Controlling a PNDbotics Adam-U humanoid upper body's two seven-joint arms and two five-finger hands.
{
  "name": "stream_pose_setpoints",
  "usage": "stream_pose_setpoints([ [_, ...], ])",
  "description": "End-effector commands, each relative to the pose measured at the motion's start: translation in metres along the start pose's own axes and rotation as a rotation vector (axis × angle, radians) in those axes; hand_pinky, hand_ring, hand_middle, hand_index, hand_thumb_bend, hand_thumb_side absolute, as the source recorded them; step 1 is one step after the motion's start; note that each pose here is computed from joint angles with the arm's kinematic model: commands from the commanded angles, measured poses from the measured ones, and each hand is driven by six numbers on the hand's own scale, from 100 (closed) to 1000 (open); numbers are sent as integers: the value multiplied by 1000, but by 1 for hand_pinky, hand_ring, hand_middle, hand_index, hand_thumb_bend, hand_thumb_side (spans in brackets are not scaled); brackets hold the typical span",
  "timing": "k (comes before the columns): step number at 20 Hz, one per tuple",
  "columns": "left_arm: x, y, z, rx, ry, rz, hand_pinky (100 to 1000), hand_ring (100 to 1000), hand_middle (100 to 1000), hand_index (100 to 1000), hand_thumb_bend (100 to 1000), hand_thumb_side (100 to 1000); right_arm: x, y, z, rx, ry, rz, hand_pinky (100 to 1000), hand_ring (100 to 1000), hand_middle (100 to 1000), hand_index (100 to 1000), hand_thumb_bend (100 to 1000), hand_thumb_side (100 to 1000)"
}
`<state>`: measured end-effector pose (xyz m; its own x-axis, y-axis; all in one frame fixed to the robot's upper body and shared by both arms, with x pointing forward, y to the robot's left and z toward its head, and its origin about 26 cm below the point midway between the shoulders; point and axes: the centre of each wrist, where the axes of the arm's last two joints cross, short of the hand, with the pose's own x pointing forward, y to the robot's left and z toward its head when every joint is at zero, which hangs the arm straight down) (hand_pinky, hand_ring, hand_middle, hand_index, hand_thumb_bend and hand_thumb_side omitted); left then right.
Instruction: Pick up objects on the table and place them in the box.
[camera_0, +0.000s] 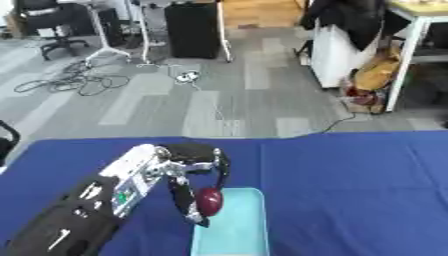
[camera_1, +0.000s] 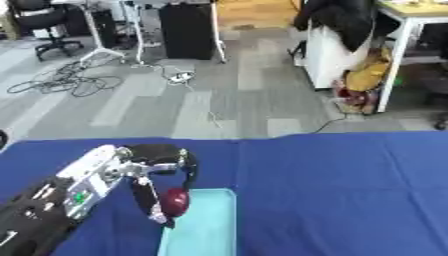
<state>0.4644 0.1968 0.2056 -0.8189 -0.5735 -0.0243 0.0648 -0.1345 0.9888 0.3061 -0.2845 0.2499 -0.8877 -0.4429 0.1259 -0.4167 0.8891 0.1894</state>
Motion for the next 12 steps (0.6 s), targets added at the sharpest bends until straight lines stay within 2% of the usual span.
stream_pose_setpoints([
  [1,-3,13,0,12,20,-39,100,100,275,476,420,288,3,4,-10,22,-19,-14,130,264,259,517,100,757],
  [2,-4,12,0,-10,30,-55,100,287,523,664,487,482,3,4,-10,21,-18,-14,130,264,259,517,100,757],
  [3,-4,11,1,-52,39,-80,254,577,755,874,502,658,3,4,-10,19,-18,-14,130,264,260,517,100,756],
  [4,-4,10,1,-105,44,-112,698,868,934,1000,485,817,3,4,-10,17,-17,-14,130,263,259,518,100,755],
  [5,-4,9,1,-145,39,-139,894,964,1000,1000,461,905,3,4,-10,15,-16,-14,130,263,259,518,100,756],
  [6,-4,8,1,-167,34,-153,1000,1000,1000,1000,451,997,3,4,-10,14,-16,-14,130,263,259,518,100,755],
  [11,-5,9,4,-160,-25,-154,1000,1000,1000,1000,419,1000,4,3,-10,11,-17,-8,130,263,259,518,100,755],
  [12,-6,10,6,-128,-27,-144,1000,1000,1000,1000,370,1000,4,3,-9,12,-18,-7,130,263,259,518,100,756],
])
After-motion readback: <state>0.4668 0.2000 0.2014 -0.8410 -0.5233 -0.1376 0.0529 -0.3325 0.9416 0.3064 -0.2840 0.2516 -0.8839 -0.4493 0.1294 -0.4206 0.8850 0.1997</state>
